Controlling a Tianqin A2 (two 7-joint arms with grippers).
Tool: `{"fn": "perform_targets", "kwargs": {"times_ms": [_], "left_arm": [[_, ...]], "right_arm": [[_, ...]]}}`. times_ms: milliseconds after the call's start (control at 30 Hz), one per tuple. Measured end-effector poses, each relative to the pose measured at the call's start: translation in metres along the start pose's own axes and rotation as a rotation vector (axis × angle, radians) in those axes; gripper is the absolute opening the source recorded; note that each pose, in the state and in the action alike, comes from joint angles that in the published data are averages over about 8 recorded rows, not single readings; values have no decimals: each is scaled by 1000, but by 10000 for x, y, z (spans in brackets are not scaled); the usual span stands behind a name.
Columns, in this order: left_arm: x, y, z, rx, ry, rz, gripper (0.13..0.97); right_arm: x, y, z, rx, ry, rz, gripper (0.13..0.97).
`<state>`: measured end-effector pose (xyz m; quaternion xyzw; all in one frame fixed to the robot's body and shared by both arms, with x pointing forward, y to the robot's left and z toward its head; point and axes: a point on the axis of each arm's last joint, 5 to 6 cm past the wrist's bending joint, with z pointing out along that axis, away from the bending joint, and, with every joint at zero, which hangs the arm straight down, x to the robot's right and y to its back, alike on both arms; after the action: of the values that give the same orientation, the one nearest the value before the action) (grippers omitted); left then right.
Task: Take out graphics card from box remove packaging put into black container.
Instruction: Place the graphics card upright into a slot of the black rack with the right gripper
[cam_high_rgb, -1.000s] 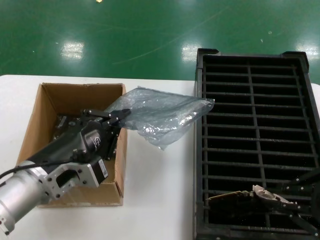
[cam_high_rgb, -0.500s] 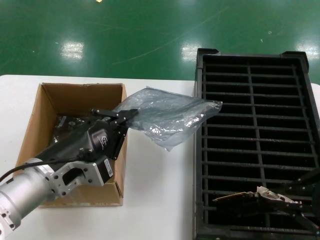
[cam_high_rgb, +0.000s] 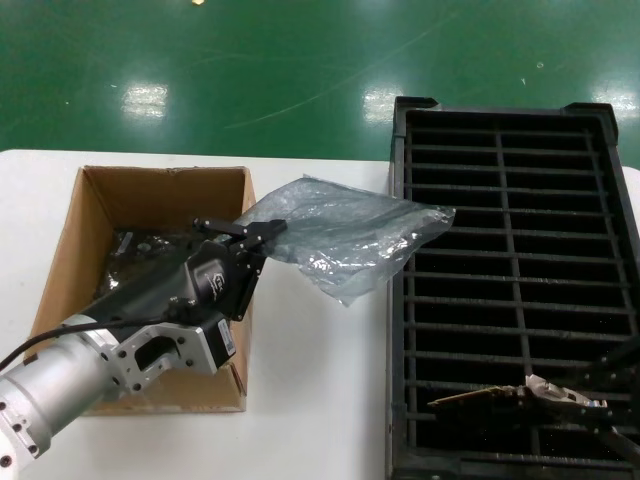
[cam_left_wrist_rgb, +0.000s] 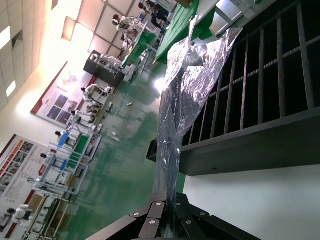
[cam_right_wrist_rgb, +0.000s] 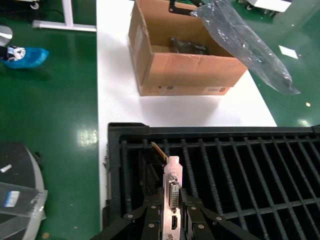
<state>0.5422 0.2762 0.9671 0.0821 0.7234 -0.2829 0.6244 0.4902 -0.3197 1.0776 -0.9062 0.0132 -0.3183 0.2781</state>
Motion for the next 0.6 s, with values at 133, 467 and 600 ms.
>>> {"fn": "perform_targets", "kwargs": {"times_ms": [133, 467, 600], "left_arm": [[9, -16, 5, 9, 4, 0, 140], [32, -48, 22, 23, 11, 1, 140], [38, -56, 25, 26, 13, 3, 140]], "right_arm": [[-18, -28, -49, 8, -11, 7, 186], [-48, -48, -86, 13, -21, -2, 186], [-31, -23, -42, 6, -15, -18, 186]]}}
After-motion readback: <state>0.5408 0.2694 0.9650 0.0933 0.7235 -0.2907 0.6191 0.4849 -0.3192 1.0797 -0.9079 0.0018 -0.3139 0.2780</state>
